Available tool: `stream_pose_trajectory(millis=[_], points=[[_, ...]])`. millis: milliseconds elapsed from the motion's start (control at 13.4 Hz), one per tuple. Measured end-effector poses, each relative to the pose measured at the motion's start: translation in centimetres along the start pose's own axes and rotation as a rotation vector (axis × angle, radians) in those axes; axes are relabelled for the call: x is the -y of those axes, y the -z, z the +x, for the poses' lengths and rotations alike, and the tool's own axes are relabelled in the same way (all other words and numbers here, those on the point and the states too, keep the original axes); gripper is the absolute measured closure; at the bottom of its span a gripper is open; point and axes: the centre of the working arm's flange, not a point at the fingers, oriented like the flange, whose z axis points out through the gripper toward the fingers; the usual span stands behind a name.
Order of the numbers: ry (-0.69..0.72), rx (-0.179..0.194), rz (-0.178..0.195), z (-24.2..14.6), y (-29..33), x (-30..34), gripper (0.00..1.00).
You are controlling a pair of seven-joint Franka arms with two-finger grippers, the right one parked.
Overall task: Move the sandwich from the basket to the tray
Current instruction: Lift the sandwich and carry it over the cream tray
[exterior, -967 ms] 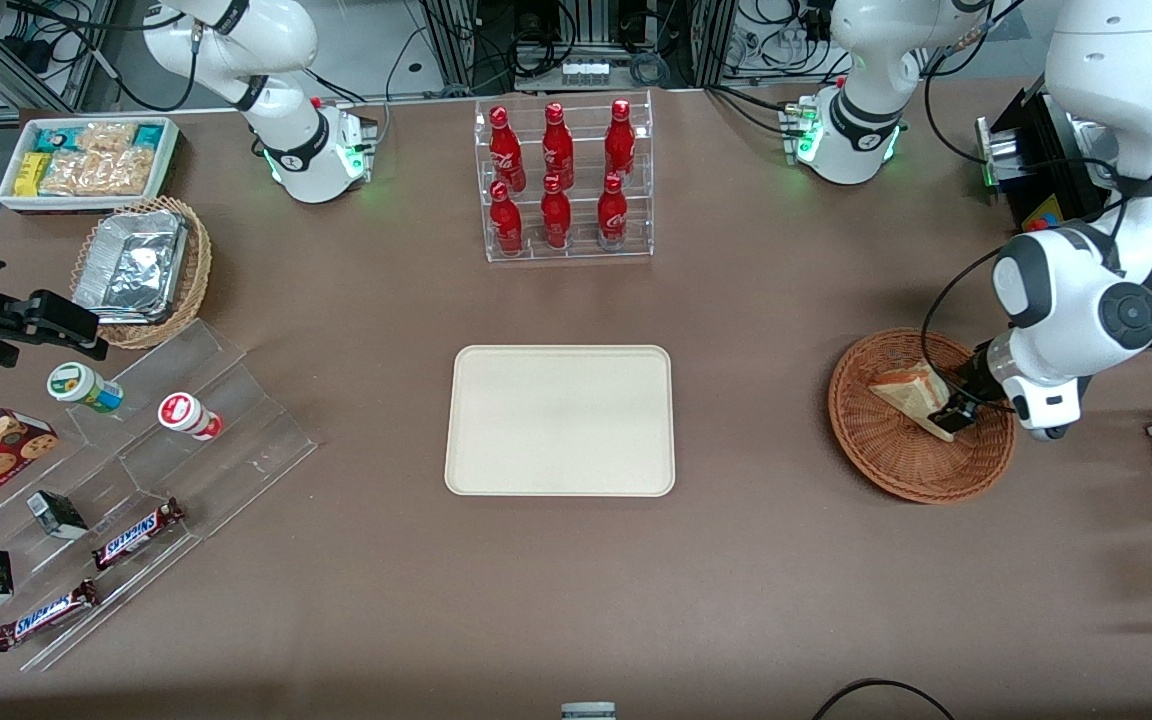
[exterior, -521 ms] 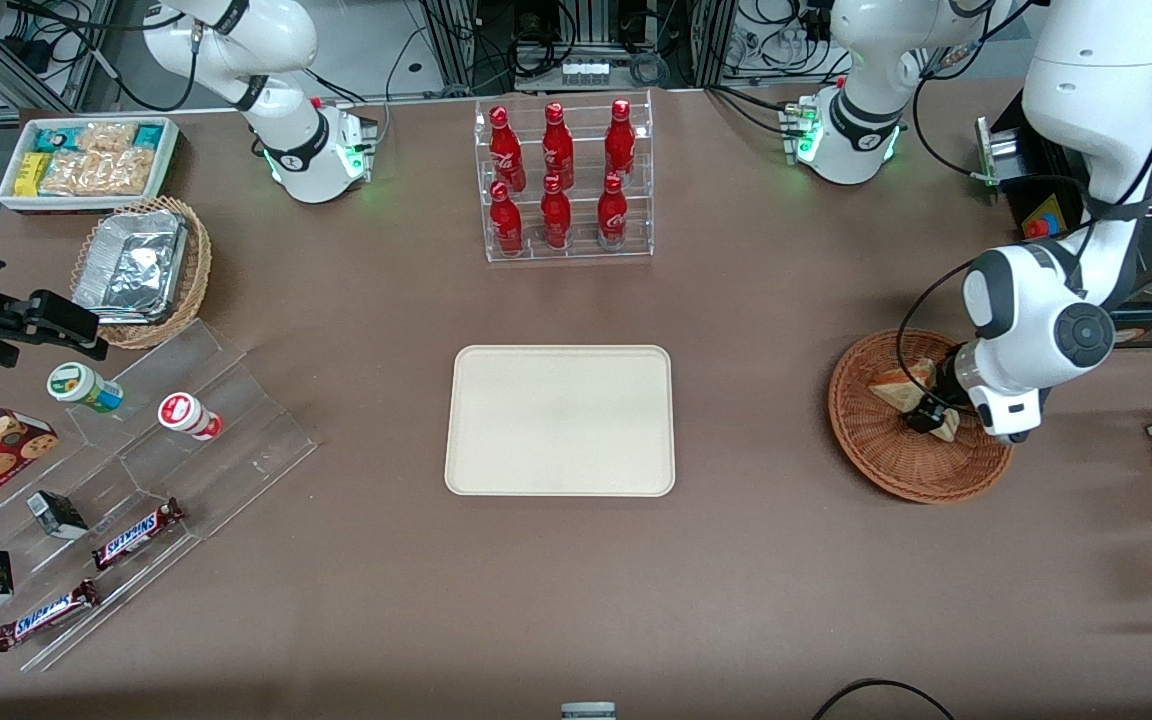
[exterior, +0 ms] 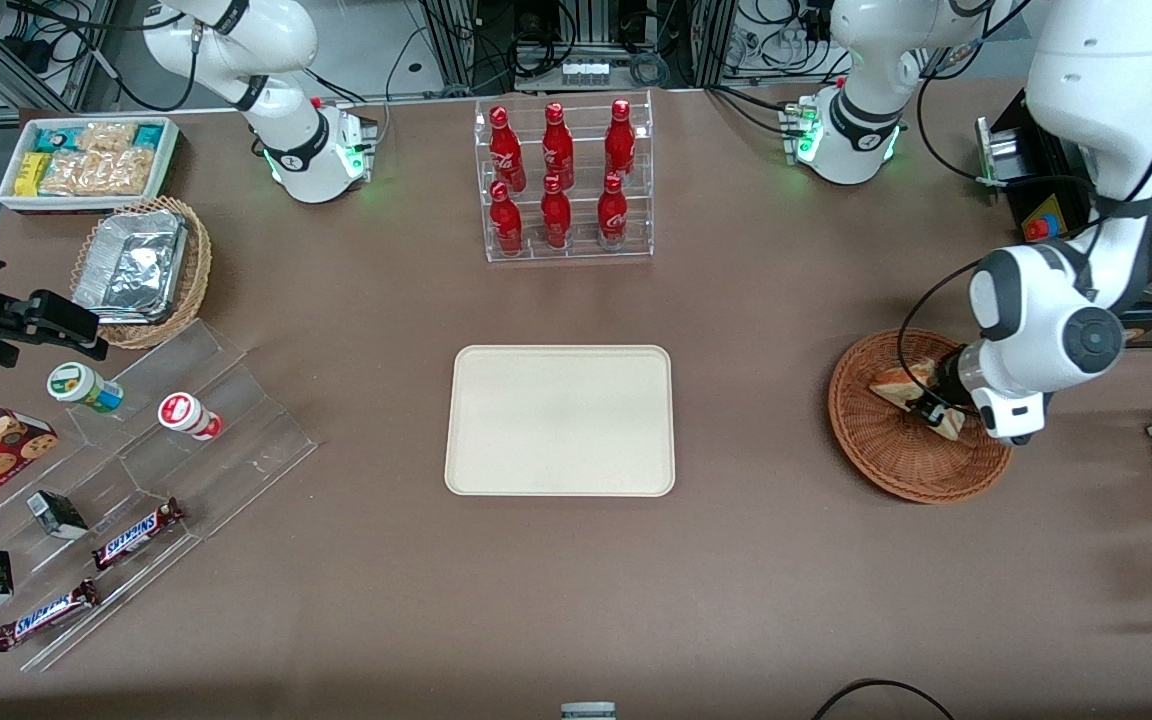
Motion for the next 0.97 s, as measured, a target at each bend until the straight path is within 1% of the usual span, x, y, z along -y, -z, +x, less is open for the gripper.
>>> stream_pose_trajectory(millis=[74, 149, 372, 595, 744, 818, 893, 967], points=[[-0.023, 0.003, 0.005, -0.7, 2.6, -1.2, 0.54], [-0.052, -0.003, 0.001, -1.8, 4.9, -2.6, 0.54], [-0.161, -0.047, -0.036, -6.6, 8.7, -7.7, 0.54], [-0.266, -0.064, -0.042, -11.8, 8.6, -12.1, 0.54], [-0.351, -0.069, -0.036, -16.0, 7.5, -15.6, 0.54], [-0.395, -0.070, -0.030, -18.5, 6.5, -17.4, 0.57], [-0.437, -0.072, -0.026, -21.0, 5.4, -19.1, 0.57], [-0.476, -0.074, -0.027, -23.4, 4.5, -20.8, 0.62]])
